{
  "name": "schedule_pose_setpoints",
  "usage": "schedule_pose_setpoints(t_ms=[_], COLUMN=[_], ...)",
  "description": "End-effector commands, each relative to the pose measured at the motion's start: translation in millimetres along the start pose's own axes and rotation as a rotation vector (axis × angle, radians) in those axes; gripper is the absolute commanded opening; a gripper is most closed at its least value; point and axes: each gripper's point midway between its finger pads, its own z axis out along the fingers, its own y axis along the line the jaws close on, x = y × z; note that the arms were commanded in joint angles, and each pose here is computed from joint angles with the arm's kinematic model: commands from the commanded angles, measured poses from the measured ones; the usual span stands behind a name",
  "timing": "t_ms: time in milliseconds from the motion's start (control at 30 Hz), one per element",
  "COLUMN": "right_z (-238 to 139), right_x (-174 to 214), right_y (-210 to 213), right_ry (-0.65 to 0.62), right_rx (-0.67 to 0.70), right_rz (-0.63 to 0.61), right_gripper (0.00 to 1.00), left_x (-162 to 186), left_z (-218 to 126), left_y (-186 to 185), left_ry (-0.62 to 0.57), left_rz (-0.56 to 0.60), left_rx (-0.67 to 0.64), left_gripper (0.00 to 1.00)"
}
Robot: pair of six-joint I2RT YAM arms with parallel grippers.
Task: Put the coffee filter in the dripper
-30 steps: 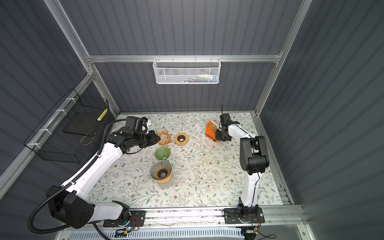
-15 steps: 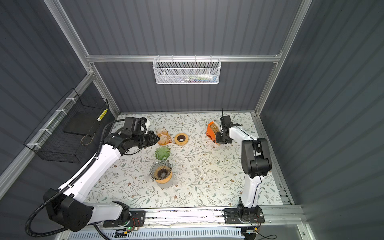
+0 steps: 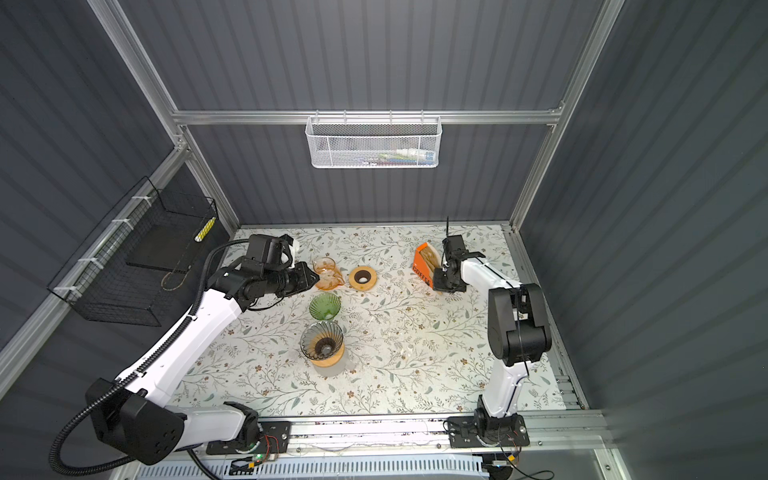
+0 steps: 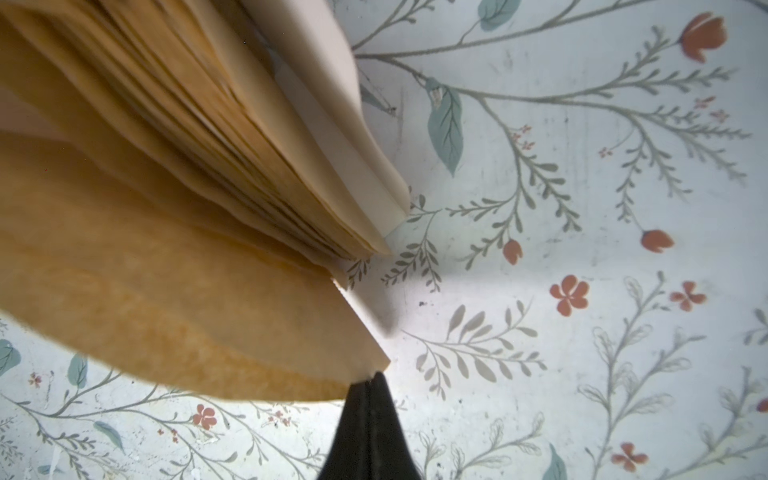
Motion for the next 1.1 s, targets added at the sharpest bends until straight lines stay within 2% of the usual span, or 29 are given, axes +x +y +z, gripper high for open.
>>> schedule_pose_setpoints(t_ms=[0,333,500,667,1067], right_z=[-8.3,-13.5,-12.1,-12.9,-4.3], right_x=[7.8,11.5,9.5,3.4,-14.1], right_y=[2.4,5.0,3.9,2.9,1.8], right_ry=[0.001,-0.003,-0.008,-0.022,-0.041], right_rx=[-0.007,-0.025,-0.016,-0.005,0.021], right_rz=[0.004,0.008,0.008,0.005,-0.013], right_gripper=[0.0,0.01,0.17,0.26,0.25], left_x=[4.6,4.9,5.9,6.6,5.5], left_z=[-5.9,-7.7,-9.4,-10.4,-9.4], left_y=[-1.8,-3.2,-2.6,-1.5,-1.0], left_ry=[-0.001,-0.007,-0.011,-0.012,-0.012], left_rz=[-0.007,-0.007,-0.009,-0.008,-0.01], left_rx=[0.016,0.027,0.026,0.021,0.016], left_gripper=[0.2,0.19,0.19,0.19,0.19])
